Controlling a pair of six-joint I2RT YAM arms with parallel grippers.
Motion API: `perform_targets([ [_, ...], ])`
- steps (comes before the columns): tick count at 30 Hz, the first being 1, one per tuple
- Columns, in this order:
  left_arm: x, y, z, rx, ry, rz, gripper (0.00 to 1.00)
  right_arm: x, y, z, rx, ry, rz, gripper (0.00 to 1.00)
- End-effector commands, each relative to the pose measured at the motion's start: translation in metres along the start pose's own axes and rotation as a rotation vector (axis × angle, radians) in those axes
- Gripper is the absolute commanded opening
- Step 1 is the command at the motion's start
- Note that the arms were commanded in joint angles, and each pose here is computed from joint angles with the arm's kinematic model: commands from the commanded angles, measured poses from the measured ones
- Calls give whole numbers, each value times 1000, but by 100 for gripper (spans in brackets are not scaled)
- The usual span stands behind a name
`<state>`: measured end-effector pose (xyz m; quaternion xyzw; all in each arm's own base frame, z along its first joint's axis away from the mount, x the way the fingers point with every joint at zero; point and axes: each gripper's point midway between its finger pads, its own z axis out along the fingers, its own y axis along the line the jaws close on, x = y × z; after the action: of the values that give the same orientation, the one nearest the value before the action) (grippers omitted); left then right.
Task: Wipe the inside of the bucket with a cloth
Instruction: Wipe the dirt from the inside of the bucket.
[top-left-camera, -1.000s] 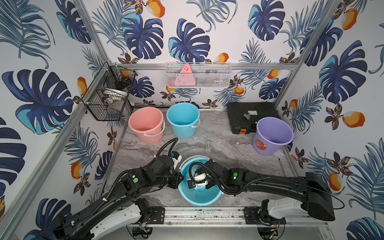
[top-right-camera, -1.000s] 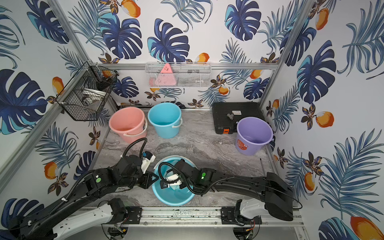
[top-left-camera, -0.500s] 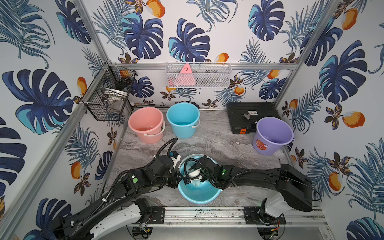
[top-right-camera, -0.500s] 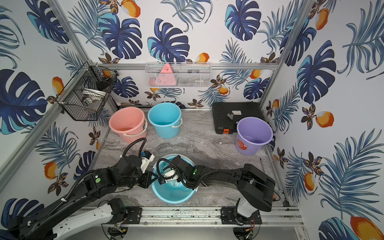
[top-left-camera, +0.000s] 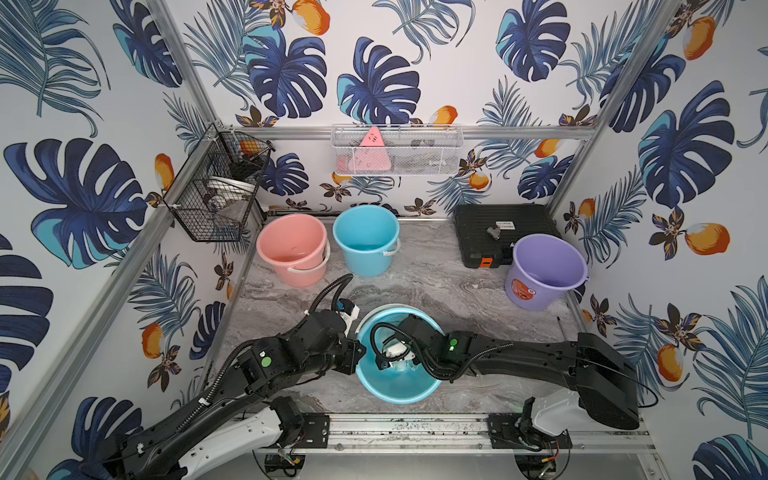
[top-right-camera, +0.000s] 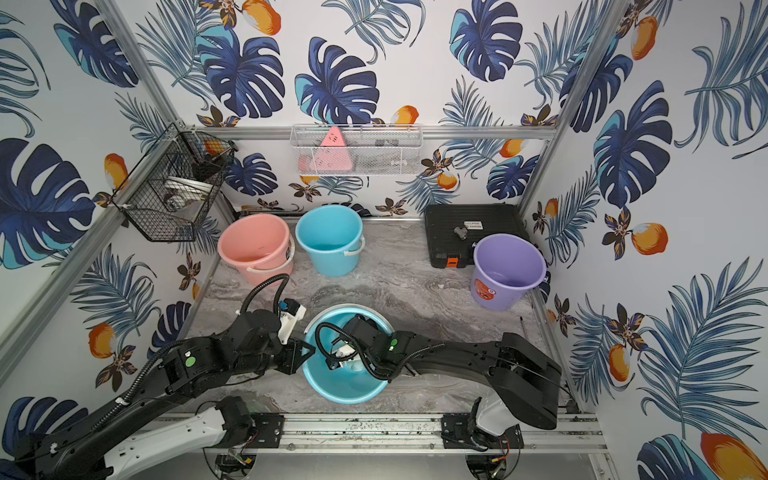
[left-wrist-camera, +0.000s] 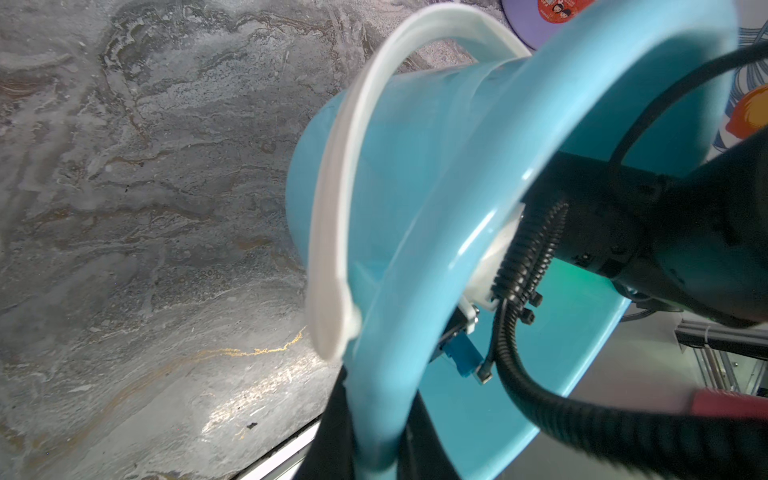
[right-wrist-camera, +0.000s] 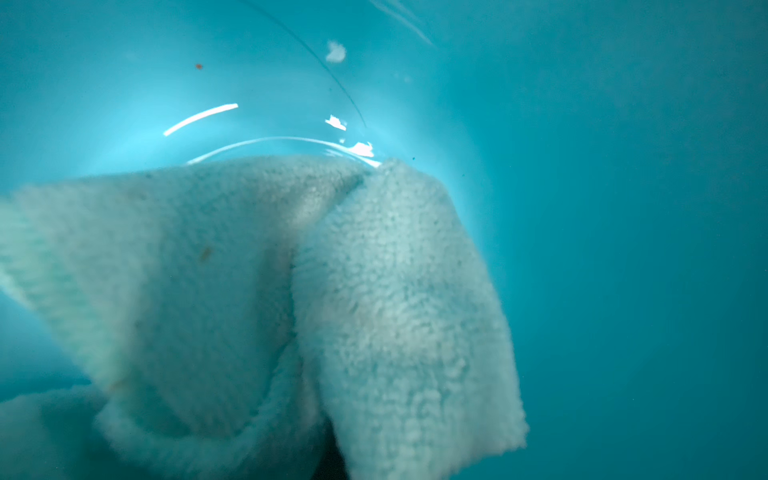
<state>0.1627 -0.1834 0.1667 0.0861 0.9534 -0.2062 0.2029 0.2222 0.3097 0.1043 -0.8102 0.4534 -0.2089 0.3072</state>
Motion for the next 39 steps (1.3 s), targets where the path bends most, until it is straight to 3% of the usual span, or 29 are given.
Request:
perform_targets([
  [1,-1,24,-5,-124,-22,11,0,19,65,-18,-300,38,-2,0],
  [11,-1,21,0,-110,-16,11,0,-38,112,-49,-633,-280,138,0],
  [15,2,19,3,-97,-6,11,0,-69,94,-44,-561,-431,238,0],
  [19,5,16,6,-81,7,1,0,-89,56,-31,-383,-518,347,0],
  [25,12,15,13,-76,49,-5,0,-84,0,-7,-39,-438,425,0],
  [31,13,16,12,-87,54,-3,0,-67,-37,2,241,-268,369,0],
  [39,14,17,13,-99,55,1,0,-44,-54,2,386,-69,231,0],
])
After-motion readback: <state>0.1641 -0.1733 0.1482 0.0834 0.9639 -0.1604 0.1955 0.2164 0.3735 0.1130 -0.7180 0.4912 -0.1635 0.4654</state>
